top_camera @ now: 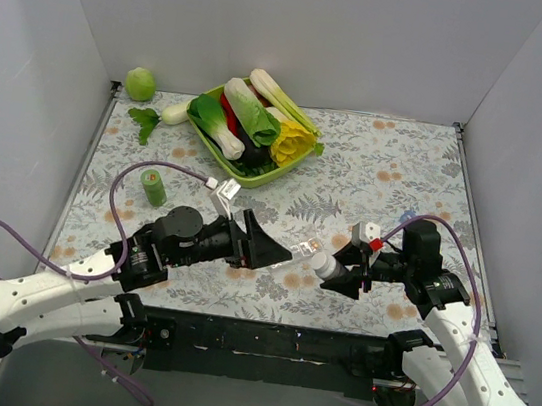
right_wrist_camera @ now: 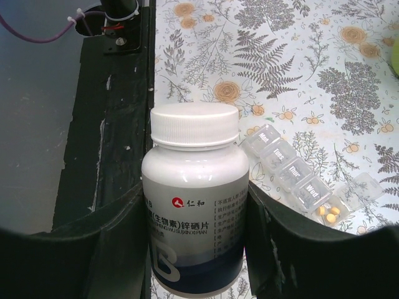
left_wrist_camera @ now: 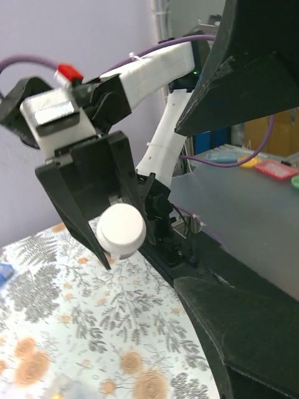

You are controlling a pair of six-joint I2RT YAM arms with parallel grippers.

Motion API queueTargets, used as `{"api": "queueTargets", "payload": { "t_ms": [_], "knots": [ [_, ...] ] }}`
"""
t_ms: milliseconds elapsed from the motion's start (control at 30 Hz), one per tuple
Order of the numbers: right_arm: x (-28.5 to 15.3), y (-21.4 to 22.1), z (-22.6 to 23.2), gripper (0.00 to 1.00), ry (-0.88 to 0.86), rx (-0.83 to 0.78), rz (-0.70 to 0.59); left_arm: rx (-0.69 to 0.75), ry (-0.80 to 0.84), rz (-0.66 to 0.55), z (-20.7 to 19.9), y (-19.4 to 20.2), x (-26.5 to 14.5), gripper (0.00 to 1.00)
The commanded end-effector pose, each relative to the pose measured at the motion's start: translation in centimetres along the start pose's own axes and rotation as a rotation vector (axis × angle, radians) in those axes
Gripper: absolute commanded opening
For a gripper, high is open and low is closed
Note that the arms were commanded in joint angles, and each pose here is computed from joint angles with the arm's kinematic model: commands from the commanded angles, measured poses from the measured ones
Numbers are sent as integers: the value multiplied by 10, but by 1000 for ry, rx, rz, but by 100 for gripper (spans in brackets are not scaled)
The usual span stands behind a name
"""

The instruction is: Sort the pills into containers

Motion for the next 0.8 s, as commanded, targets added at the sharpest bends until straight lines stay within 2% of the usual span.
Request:
{"api": "queueTargets", "payload": {
  "t_ms": [0, 167, 467, 633, 767],
  "knots": [
    [-1, -7, -5, 2, 24, -64, 2, -207, -21, -52, -1, -3, 9, 98],
    [-2, -4, -7, 2, 45, -73, 17, -331, -81, -28, -4, -5, 29, 98],
    [-1, -4, -9, 2, 50, -69, 21, -374, -162, 30, -8, -1, 75, 97],
    [-2, -4, -8, 2, 51, -69, 20, -355, -257, 58, -5, 5, 91, 87],
    [-1, -4, -8, 2, 50, -70, 19, -329, -333, 92, 4, 12, 98, 70]
  ]
}}
Point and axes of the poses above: each gripper's point midway between its finger pads, its own x axis out along the fingers, its own z axis along the line the jaws close on, y = z × x, the point moved 9 cm from there along -x, back along the fingers, and after that the axes turned 2 degrees about -x, right-handed, at the moved point
